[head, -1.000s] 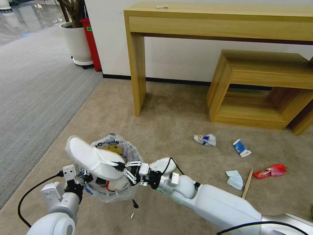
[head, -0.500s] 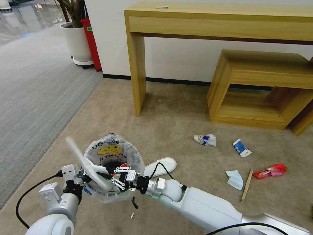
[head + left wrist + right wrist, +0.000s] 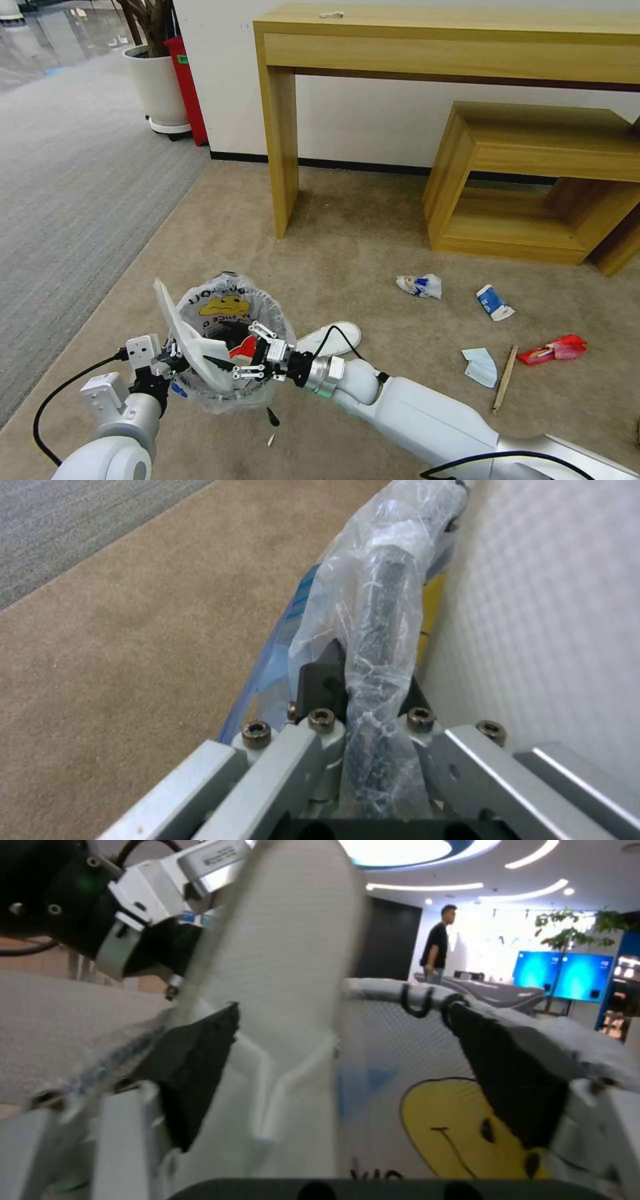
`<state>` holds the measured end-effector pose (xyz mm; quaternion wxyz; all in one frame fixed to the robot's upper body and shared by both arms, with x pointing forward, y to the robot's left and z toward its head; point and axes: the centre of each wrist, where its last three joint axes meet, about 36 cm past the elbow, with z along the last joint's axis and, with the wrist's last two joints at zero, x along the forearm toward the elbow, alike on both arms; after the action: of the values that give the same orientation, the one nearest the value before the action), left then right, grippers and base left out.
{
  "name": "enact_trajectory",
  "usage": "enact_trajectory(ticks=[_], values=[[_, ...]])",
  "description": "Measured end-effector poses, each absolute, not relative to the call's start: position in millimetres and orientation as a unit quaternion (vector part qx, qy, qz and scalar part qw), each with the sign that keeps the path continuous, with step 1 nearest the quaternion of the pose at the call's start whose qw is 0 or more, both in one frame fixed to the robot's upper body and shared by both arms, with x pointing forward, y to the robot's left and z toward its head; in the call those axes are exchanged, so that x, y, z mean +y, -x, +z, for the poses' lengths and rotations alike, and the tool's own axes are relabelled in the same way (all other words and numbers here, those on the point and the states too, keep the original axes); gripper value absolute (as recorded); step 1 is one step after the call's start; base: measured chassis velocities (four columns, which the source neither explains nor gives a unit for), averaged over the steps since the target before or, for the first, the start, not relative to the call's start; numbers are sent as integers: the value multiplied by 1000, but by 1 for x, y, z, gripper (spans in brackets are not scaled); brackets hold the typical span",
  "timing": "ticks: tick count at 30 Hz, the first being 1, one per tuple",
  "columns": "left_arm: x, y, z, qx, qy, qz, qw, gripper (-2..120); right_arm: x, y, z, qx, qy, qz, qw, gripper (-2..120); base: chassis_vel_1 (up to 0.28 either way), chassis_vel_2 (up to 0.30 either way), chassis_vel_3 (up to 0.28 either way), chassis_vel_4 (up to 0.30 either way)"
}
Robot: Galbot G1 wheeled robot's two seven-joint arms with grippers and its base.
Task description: Pick up the trash bin and place the garbage on the floor into it.
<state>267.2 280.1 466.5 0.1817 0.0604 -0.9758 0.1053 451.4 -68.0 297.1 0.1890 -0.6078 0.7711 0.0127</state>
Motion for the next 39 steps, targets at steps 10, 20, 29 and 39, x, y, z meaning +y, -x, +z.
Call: enact_trajectory(ticks=[10, 20, 29, 39], values=[[282, -269, 460, -975, -62, 105, 187, 3, -110, -478, 320, 800, 564, -13, 205, 92, 0, 0, 0, 0], [287, -271, 456, -974, -66, 101, 191, 3, -214, -510, 329, 827, 535, -71, 158, 95, 0, 0, 0, 0], [287, -275, 452, -974, -65, 103, 191, 3, -307, -530, 296, 832, 533, -124, 96, 96, 0, 0, 0, 0], [287, -276, 450, -974, -66, 105, 189, 3, -356, -527, 251, 833, 529, -158, 33, 96, 0, 0, 0, 0]])
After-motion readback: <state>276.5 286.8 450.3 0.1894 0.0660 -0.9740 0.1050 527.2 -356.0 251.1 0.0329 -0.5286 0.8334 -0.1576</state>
